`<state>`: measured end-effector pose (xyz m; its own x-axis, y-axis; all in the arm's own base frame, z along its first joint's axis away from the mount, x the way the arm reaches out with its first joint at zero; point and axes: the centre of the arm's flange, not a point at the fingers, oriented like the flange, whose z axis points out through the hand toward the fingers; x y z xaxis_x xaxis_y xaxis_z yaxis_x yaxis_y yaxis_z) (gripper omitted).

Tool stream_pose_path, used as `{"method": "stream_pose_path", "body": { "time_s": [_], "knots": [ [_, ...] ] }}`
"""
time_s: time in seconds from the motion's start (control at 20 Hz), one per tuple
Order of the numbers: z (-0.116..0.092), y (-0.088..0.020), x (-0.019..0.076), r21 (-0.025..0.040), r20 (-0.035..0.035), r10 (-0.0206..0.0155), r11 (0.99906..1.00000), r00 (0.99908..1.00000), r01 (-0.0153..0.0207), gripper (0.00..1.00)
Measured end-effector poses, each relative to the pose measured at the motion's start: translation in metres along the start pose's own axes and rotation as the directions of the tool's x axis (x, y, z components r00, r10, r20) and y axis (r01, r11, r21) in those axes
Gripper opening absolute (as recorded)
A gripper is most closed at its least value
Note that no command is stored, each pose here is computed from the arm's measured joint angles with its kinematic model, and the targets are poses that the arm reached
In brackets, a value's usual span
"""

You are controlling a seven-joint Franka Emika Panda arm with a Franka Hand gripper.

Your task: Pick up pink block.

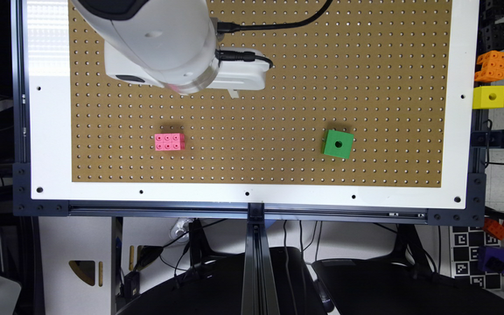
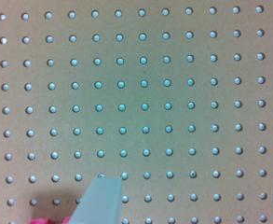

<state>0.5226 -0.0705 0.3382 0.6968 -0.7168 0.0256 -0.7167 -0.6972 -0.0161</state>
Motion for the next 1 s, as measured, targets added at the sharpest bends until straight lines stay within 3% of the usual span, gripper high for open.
{"method": "stream_pose_path", "body": {
  "time_s": [0.65,0.75,0.8,1.0],
  "knots": [
    [0.000,0.000,0.0000,-0.0001,0.0001,0.0000,1.000000,1.000000,0.0000,1.00],
    [0.000,0.003,0.0024,-0.0010,-0.0010,0.0041,0.999991,0.999991,-0.0041,1.00],
    [0.000,0.030,0.0560,0.0103,-0.0277,0.0061,0.999930,0.999598,-0.0058,1.00],
    [0.009,0.020,0.0730,0.0095,-0.0264,0.0043,0.999947,0.999641,-0.0040,1.00]
  ]
}}
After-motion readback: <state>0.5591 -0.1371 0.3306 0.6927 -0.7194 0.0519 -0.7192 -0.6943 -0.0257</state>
